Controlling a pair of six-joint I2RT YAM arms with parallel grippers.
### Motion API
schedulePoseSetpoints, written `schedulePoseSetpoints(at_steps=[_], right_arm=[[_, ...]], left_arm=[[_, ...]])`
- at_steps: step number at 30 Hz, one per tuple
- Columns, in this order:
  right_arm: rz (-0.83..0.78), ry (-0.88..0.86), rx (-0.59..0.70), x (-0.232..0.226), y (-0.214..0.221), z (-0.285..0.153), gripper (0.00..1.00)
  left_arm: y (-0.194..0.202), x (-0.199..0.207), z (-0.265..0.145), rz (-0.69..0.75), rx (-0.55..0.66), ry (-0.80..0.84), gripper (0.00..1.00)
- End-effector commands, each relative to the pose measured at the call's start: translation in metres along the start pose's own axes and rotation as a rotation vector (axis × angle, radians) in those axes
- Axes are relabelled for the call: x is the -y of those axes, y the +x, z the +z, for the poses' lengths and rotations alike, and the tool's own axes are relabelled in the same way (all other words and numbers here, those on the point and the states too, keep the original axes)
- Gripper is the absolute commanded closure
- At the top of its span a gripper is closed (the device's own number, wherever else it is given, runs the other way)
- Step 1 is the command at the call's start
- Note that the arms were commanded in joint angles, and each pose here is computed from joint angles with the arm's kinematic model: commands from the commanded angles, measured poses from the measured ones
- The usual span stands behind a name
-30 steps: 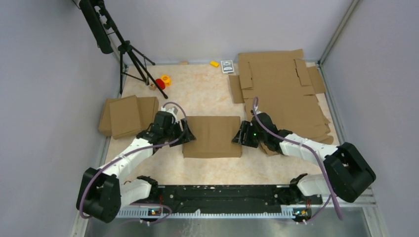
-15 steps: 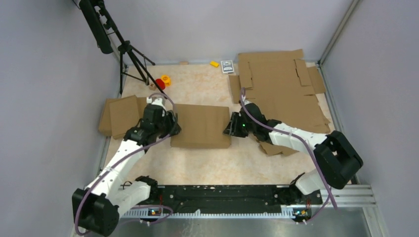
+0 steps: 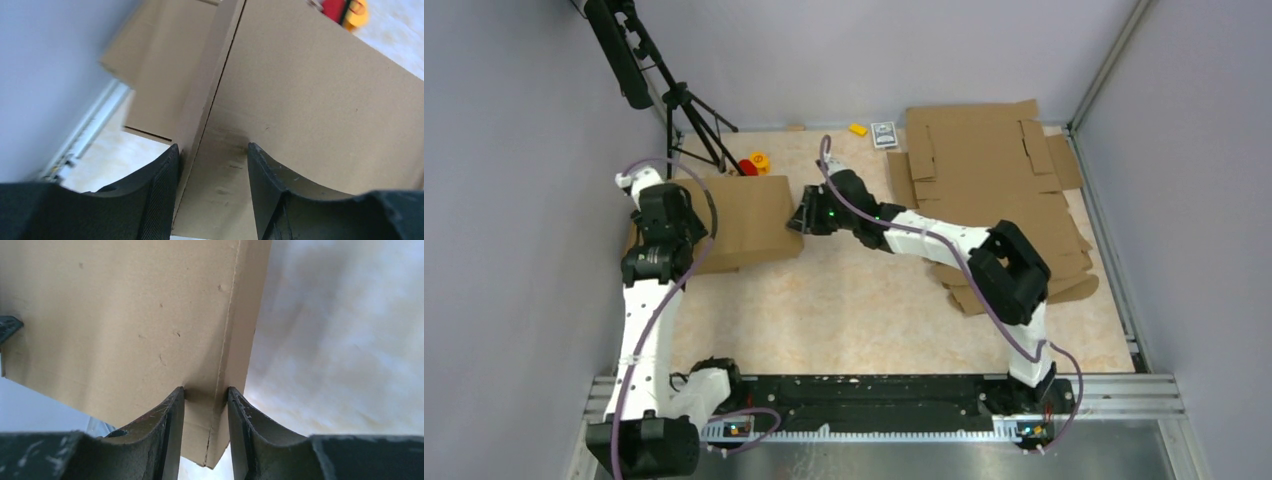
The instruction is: Fold the paper box
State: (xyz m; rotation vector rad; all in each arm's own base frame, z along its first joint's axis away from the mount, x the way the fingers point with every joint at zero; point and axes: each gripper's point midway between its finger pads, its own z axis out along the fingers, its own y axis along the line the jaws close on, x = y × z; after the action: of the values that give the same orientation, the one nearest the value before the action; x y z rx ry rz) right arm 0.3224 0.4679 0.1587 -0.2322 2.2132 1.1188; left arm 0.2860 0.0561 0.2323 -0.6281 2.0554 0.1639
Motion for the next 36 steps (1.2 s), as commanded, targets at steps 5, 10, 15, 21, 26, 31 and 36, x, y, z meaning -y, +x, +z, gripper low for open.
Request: schedulePoseSetpoints(at_steps=[5, 10, 15, 21, 26, 31, 36], right_arm=[[-0.038, -0.499, 0.167, -0.168, -0.034, 0.042, 0.67], [-0.091, -0.532, 0.202, -0.206, -0.018, 0.087, 0.68], [-0.098, -0.511, 0.205, -0.214, 0.004, 0.105, 0.63], [-0.117, -0.472, 0.211, -0.204, 0.007, 0.105, 0.45], [-0.168, -0.422, 0.249, -0.197, -0.003, 0.088, 0.36], [-0.179, -0.396, 0.278, -0.183, -0.015, 0.065, 0.35], [-0.147, -0.419, 0.359, -0.172, -0.035, 0.019, 0.36]], left_arm=[[-0.056, -0.065, 0.022, -0.051, 0.132, -0.242, 0.47], [-0.066, -0.087, 0.064, -0.083, 0.121, -0.258, 0.39], [-0.073, -0.087, 0.096, -0.072, 0.1, -0.236, 0.03], [-0.078, -0.066, 0.09, -0.049, 0.089, -0.122, 0.01], [-0.09, -0.047, 0.052, -0.134, 0.149, -0.044, 0.01], [-0.078, -0.09, 0.005, -0.501, 0.239, -0.301, 0.16], [-0.039, -0.12, -0.033, -0.652, 0.226, -0.489, 0.76]])
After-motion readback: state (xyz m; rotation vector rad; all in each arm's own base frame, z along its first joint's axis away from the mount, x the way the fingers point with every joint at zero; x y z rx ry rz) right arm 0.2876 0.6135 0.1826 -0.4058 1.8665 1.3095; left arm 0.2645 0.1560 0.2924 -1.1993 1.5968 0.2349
